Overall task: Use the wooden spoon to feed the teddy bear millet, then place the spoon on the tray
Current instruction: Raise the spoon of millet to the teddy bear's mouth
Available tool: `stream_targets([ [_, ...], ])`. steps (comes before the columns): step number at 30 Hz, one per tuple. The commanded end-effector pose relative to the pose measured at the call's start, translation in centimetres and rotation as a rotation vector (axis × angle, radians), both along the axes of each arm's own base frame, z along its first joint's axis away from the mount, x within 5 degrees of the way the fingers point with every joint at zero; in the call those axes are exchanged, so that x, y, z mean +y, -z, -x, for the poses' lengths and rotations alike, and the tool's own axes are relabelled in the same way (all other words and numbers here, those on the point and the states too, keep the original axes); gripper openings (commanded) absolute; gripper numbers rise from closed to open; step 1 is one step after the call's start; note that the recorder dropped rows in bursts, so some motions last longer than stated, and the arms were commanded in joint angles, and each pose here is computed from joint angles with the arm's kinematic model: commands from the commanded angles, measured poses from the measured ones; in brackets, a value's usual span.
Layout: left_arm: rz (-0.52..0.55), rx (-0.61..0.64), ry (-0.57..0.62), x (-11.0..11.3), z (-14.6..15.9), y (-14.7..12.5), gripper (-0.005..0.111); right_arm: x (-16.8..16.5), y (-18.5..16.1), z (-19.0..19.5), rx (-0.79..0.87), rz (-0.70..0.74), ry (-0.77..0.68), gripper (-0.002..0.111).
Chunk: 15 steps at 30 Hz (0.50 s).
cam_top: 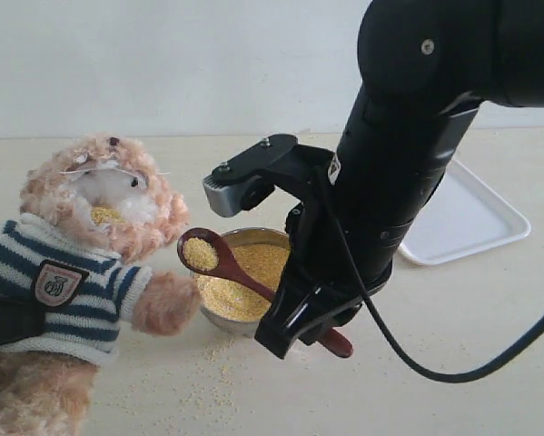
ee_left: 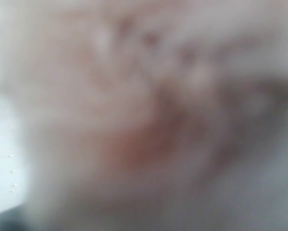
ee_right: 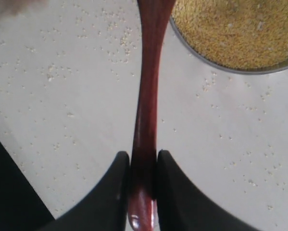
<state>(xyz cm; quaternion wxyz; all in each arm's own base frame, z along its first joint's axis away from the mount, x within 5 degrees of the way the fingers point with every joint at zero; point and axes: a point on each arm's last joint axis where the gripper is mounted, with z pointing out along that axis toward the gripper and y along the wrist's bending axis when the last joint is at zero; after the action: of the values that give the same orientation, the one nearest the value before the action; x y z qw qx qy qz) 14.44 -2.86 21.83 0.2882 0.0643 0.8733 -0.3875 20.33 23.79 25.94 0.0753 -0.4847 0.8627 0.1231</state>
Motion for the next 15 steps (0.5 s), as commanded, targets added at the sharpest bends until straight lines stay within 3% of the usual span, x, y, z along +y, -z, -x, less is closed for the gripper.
stream_targets([
  [1, 0.021, -0.01, 0.002, -0.2, 0.1, -0.2, 0.005, -0.7, -1.8, 0.6, -0.044, -0.037, -0.004, 0.001],
  [15, 0.021, -0.01, 0.002, -0.2, 0.1, -0.2, 0.005, 0.7, -4.1, 4.3, -0.03, -0.024, -0.09, 0.001],
])
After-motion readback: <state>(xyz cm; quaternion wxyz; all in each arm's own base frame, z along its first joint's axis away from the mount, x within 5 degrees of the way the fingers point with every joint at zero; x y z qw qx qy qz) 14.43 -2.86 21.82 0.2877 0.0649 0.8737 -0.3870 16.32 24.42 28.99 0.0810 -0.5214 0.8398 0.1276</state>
